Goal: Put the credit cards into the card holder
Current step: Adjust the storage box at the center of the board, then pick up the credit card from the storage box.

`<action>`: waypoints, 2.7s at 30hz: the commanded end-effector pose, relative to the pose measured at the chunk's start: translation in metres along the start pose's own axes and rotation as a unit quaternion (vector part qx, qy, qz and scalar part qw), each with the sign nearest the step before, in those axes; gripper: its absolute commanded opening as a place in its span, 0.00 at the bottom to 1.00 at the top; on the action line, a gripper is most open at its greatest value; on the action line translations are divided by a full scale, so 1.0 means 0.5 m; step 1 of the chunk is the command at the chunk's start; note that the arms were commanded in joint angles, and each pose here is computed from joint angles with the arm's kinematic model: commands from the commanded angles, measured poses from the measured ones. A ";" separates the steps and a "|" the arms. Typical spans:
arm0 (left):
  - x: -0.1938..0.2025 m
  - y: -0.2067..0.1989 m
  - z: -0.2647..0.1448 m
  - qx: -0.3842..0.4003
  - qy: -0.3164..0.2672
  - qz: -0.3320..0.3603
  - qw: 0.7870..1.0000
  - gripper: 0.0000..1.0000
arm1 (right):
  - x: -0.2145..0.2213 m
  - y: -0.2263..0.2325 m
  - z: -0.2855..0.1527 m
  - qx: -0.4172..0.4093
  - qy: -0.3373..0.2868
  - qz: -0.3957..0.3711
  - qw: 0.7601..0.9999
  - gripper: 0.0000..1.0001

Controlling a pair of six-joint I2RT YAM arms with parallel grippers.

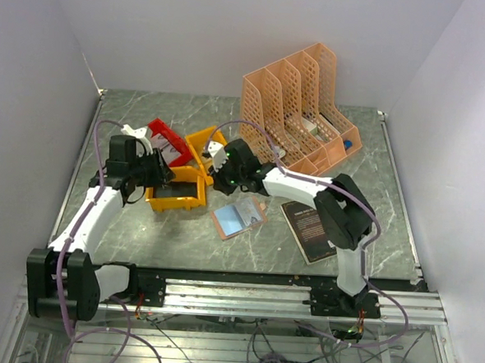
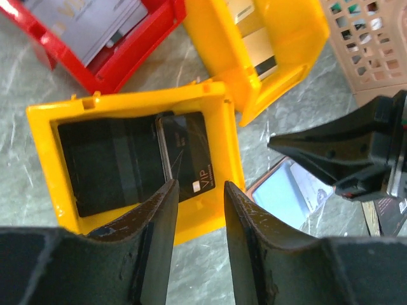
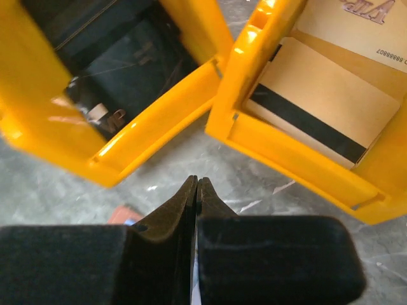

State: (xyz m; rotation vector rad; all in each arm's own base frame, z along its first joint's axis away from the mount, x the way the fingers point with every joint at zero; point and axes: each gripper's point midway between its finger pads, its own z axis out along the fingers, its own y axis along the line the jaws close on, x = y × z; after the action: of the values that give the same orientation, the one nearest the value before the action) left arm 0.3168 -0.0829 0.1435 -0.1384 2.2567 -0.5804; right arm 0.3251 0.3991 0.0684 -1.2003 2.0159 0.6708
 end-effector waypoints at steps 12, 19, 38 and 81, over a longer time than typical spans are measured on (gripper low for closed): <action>0.049 0.043 0.031 -0.034 0.062 -0.050 0.996 0.40 | -0.005 0.096 0.106 -0.006 0.007 0.023 1.000 0.00; 0.073 0.080 0.042 -0.072 0.079 -0.043 0.993 0.43 | -0.020 0.157 0.113 -0.043 -0.003 0.010 0.999 0.00; 0.106 0.136 0.115 -0.048 0.178 0.022 0.983 0.68 | -0.012 0.155 0.132 -0.043 -0.005 0.011 0.999 0.00; 0.145 0.053 0.118 0.082 0.207 -0.001 0.975 0.47 | -0.029 0.124 0.122 -0.044 -0.018 0.023 0.999 0.00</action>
State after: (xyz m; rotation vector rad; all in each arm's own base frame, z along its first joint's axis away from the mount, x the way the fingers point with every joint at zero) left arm 0.3108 -0.1019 0.0534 0.0682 2.5725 -0.8862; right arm 0.2864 0.4689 0.0231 -1.2073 2.0662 0.7740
